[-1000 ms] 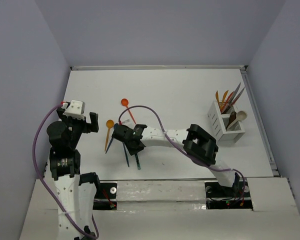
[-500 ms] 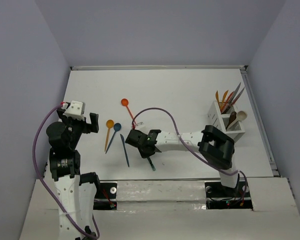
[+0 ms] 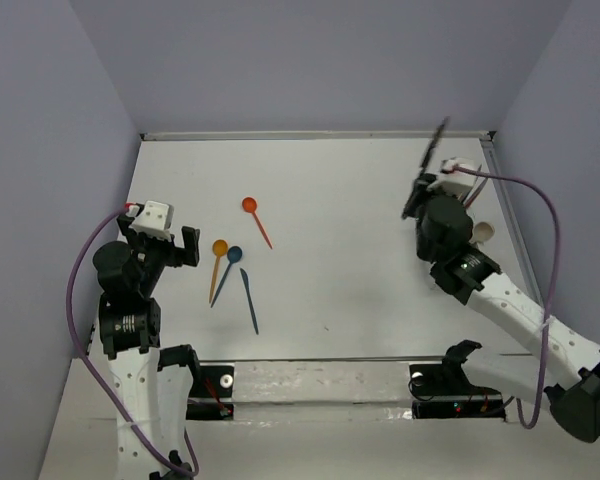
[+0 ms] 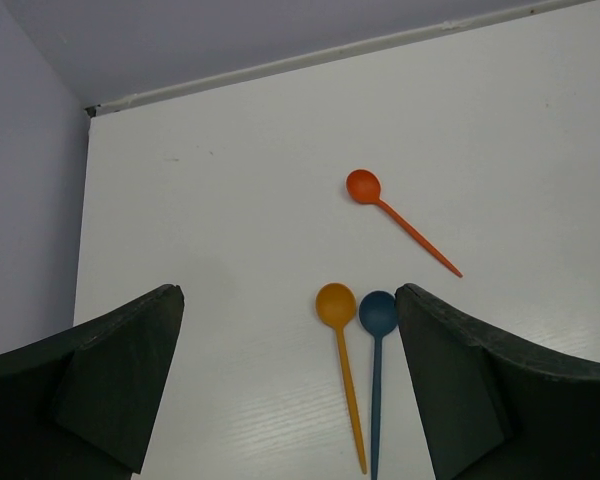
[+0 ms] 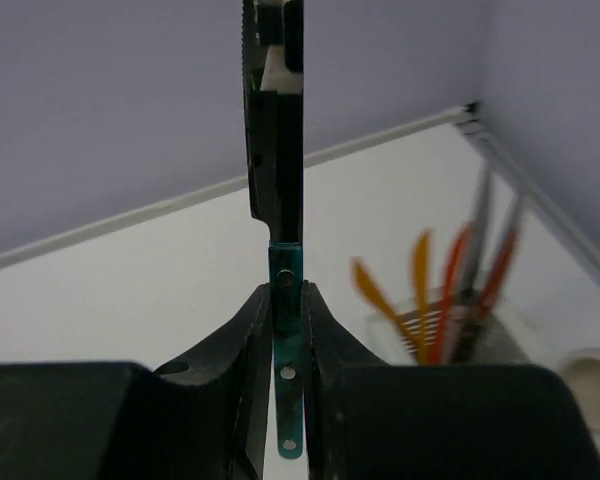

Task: Sort the eating utensils into containers

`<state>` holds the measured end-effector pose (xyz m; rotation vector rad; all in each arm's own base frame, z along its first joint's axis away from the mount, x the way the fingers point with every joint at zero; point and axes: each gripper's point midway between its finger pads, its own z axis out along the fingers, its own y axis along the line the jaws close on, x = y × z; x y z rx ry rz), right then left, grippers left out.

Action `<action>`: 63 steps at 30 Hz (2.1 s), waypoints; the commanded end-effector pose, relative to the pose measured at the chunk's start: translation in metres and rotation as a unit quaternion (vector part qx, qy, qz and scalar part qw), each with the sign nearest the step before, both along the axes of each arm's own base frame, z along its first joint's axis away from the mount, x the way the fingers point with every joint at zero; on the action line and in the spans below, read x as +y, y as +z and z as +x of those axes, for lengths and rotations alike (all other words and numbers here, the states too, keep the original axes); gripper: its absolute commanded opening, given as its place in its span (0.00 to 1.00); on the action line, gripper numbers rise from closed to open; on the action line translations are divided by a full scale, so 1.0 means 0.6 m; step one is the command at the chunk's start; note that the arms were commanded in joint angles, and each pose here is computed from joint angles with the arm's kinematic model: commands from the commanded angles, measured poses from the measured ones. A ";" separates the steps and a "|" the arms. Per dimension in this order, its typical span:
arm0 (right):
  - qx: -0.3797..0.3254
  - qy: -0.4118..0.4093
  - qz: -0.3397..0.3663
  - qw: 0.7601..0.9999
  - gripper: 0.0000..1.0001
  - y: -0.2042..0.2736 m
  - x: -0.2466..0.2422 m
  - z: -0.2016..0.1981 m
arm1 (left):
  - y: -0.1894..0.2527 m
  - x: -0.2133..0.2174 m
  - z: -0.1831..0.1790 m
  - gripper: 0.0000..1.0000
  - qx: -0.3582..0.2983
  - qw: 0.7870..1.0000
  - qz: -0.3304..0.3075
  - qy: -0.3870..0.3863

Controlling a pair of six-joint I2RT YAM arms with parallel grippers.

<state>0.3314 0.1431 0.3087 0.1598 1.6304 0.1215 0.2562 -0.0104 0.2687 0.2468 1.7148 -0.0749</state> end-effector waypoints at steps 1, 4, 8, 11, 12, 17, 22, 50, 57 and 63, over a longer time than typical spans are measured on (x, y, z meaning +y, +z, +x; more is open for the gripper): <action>-0.132 -0.197 0.062 0.969 0.00 0.051 -0.214 0.037 | 0.010 -0.007 0.001 0.99 -0.012 1.000 0.005 -0.017; -0.139 -0.218 0.060 0.964 0.00 0.054 -0.253 0.056 | 0.007 -0.009 0.001 0.99 -0.009 1.000 0.004 -0.021; -0.111 -0.252 0.013 0.961 0.00 0.024 -0.277 0.100 | 0.004 -0.009 0.002 0.99 -0.005 1.000 0.004 -0.023; -0.100 -0.270 0.001 0.958 0.00 -0.002 -0.291 0.119 | 0.002 -0.009 0.002 0.99 -0.003 1.000 0.003 -0.022; -0.095 -0.275 -0.002 0.957 0.00 -0.013 -0.298 0.125 | 0.002 -0.008 0.002 0.99 -0.003 1.000 0.003 -0.022; -0.073 -0.311 -0.009 0.948 0.00 -0.067 -0.322 0.127 | 0.001 -0.006 0.003 0.99 -0.001 1.000 0.002 -0.019; -0.061 -0.303 -0.003 0.951 0.00 -0.101 -0.319 0.118 | 0.001 -0.005 0.004 0.99 -0.001 1.000 0.003 -0.019; 0.019 0.219 -0.036 0.975 0.68 0.000 0.132 0.100 | -0.011 0.009 0.015 0.99 0.014 1.000 0.001 0.001; 0.272 0.427 -0.085 0.858 0.63 -0.174 0.412 0.125 | -0.010 0.028 0.016 0.99 0.011 0.999 0.001 0.033; 0.293 0.446 -0.102 0.840 0.66 -0.240 0.526 0.155 | -0.009 0.032 0.016 0.99 0.009 0.999 0.002 0.039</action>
